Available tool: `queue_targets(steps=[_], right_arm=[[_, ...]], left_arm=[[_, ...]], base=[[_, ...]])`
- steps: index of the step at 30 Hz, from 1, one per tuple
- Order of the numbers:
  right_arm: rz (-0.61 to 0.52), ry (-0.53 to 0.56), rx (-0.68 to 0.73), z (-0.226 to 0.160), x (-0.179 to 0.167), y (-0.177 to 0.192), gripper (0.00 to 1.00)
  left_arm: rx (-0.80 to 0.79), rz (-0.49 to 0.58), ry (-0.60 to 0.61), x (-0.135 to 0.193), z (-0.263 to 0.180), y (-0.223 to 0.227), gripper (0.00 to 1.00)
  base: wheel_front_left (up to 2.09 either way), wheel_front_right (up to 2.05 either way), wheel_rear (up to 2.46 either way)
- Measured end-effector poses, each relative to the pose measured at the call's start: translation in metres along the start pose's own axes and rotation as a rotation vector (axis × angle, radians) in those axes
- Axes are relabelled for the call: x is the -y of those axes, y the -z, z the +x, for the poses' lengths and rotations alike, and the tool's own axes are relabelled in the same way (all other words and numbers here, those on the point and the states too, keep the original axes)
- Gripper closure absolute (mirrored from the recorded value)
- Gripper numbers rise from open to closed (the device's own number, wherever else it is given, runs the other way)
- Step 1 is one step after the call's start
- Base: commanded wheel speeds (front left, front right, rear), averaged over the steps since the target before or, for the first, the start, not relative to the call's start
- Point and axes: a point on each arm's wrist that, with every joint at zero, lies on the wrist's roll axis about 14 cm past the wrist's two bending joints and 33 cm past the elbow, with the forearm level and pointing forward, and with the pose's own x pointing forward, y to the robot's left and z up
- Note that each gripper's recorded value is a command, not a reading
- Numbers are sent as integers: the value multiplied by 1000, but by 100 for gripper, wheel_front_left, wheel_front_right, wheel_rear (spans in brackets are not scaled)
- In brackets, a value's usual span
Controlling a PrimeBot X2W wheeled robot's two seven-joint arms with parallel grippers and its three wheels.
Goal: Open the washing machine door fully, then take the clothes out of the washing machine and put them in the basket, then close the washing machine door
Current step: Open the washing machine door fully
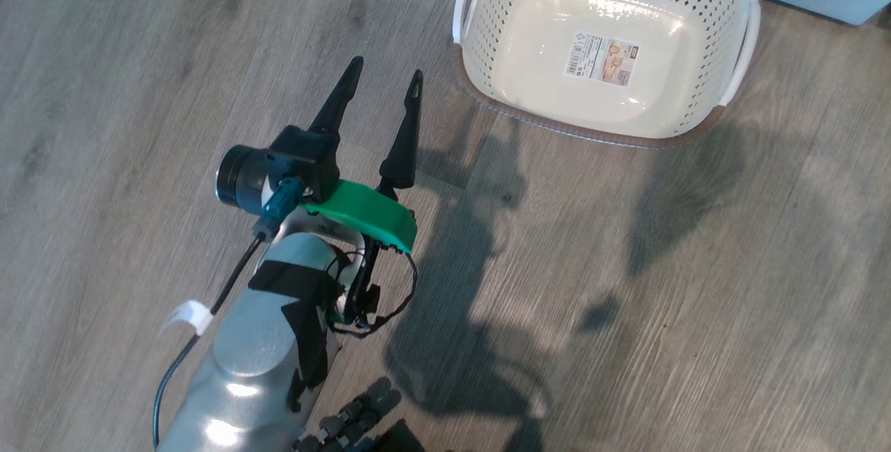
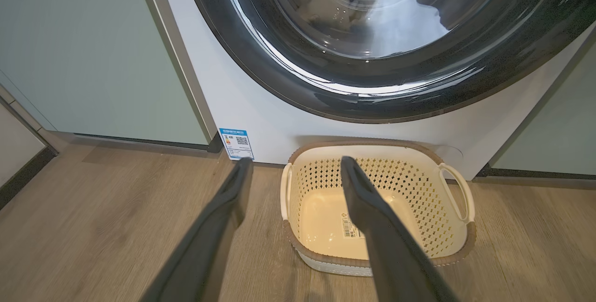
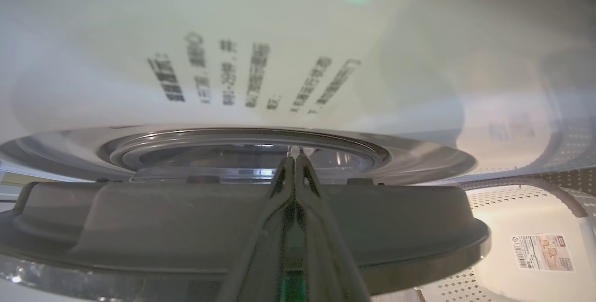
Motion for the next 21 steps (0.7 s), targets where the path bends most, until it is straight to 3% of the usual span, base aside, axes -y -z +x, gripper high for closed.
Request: queue_targets(steps=[21], right_arm=[[-31,69,-112,-19,5,39,100]], left_arm=[[52,-6,-7,-4,-7,-24,0]], base=[[0,0,0]])
